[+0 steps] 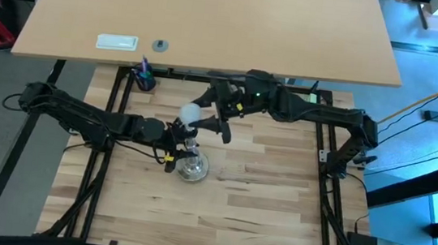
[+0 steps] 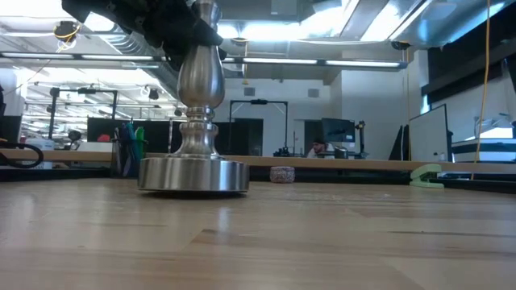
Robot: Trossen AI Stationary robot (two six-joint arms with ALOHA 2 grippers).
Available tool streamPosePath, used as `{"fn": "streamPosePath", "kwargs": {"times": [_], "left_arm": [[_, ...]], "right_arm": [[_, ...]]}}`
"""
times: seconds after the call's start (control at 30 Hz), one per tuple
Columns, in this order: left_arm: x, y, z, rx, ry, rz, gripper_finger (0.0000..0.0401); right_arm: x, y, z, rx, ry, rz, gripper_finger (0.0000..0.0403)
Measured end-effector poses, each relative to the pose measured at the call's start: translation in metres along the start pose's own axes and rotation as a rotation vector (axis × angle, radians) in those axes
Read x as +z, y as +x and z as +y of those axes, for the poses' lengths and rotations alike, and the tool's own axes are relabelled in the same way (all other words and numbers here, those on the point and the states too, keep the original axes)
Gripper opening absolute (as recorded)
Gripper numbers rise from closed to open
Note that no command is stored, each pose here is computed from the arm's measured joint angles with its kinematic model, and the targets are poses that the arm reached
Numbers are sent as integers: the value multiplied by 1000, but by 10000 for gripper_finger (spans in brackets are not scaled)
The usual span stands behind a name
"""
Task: Screw lightbulb
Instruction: Insert the lightbulb into the silver lamp
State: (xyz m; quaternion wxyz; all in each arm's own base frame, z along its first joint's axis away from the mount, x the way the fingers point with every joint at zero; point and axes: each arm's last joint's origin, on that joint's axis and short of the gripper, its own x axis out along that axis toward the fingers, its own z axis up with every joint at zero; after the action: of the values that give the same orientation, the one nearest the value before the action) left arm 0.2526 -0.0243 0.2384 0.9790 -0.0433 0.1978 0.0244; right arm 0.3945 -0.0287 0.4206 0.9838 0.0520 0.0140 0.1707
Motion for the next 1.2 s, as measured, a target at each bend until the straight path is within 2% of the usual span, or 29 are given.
{"fn": "streamPosePath", "kwargs": {"times": [0.23, 0.4, 0.5, 0.77, 1.03, 1.2], "left_arm": [[-1, 0, -3, -5, 22, 5, 137], [-2, -1, -8, -26, 78, 6, 137], [0, -1, -9, -30, 80, -7, 137], [-1, -1, -8, 41, 42, -13, 137], [0, 0, -6, 117, -17, -29, 136], [-2, 5, -11, 137, -26, -42, 136]], "right_arm": [[-13, 10, -5, 75, 4, 33, 246], [-15, 11, -7, 147, 3, 46, 246], [-16, 10, -8, 138, 18, 57, 246], [-18, 19, 10, -16, -36, 65, 246], [-24, 31, 38, -280, -67, 75, 246], [-28, 35, 53, -449, 1, 70, 246]]}}
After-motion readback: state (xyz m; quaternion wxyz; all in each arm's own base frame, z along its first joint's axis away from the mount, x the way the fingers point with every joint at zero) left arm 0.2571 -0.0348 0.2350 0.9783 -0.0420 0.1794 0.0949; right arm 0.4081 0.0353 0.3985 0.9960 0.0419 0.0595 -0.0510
